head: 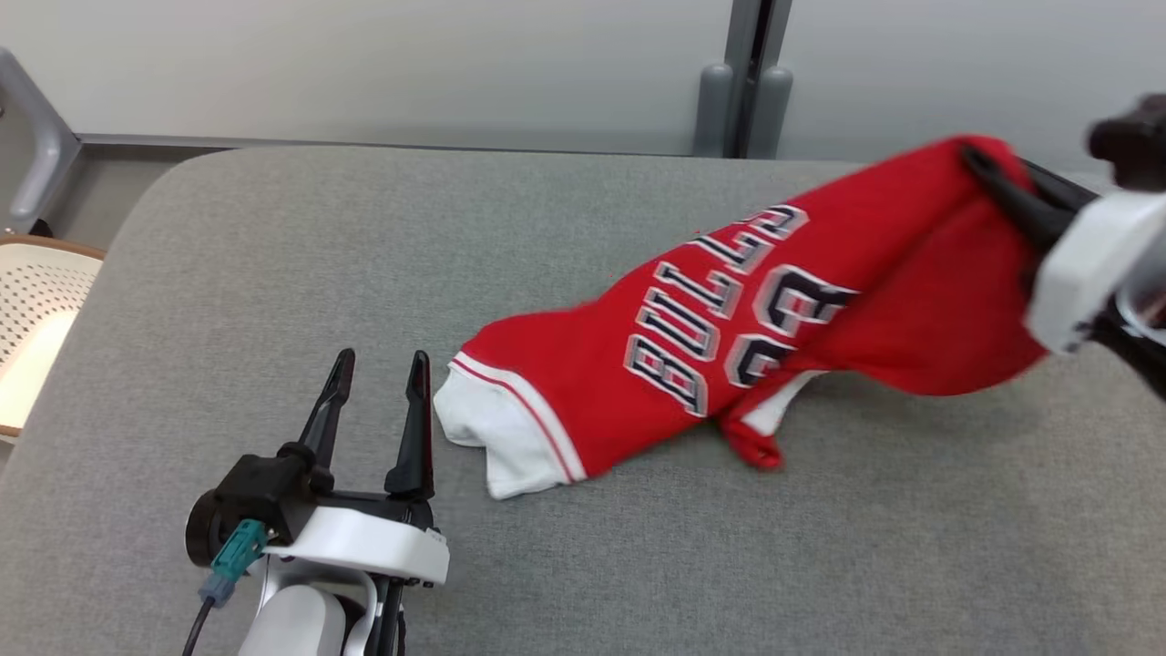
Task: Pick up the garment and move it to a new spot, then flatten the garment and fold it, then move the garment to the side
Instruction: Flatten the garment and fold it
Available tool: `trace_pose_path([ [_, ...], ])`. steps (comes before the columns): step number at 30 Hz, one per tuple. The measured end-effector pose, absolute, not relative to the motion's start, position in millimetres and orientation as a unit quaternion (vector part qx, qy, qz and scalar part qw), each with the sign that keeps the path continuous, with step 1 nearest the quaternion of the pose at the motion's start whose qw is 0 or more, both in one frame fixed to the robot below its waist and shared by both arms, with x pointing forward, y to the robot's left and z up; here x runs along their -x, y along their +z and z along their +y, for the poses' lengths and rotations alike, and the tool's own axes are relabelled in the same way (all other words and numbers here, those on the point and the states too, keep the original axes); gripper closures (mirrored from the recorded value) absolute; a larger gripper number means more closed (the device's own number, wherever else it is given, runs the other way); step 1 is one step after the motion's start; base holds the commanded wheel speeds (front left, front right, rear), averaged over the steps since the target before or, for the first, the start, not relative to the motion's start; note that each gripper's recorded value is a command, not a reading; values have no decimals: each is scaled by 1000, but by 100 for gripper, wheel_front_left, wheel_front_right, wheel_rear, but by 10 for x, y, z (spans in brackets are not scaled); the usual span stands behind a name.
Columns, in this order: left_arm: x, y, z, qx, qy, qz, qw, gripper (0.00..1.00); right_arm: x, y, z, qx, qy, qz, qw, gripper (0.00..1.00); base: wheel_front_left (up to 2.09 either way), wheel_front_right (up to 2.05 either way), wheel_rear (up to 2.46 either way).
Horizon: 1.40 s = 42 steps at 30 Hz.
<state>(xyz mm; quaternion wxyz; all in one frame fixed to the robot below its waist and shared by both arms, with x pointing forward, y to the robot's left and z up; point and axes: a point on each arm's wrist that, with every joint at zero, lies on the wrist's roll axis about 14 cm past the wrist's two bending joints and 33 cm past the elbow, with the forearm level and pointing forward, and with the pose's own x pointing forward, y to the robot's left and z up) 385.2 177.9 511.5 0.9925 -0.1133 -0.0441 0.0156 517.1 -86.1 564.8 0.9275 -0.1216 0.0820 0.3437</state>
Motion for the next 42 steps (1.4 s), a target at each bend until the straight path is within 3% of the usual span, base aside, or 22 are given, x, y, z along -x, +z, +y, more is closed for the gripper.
trace_pose_path([
  [3,-3946,5107,1699,113,3,-42,993,0,-5273,5227,-1485,147,270,156,938,100,0,0,0],
  [4,-3973,5101,1674,112,-1,-41,993,0,-5291,5119,-1646,157,250,173,939,54,0,0,0],
  [5,-3998,5091,1646,113,-5,-40,993,0,-5306,5032,-1760,155,233,188,942,0,0,0,0],
  [13,-4159,4993,1465,111,-31,-25,993,0,-5404,4666,-2269,183,152,235,942,0,0,0,0],
  [24,-4163,5162,1399,111,-42,-47,992,0,-5505,5362,-1974,151,169,71,971,0,0,0,0],
  [31,-4062,5254,1372,111,-49,-60,991,0,-5171,5734,-1729,44,185,-19,982,0,0,0,0],
  [42,-3978,5209,1296,114,-60,-52,990,0,-4090,4911,-1421,-58,163,7,985,0,0,0,0],
])
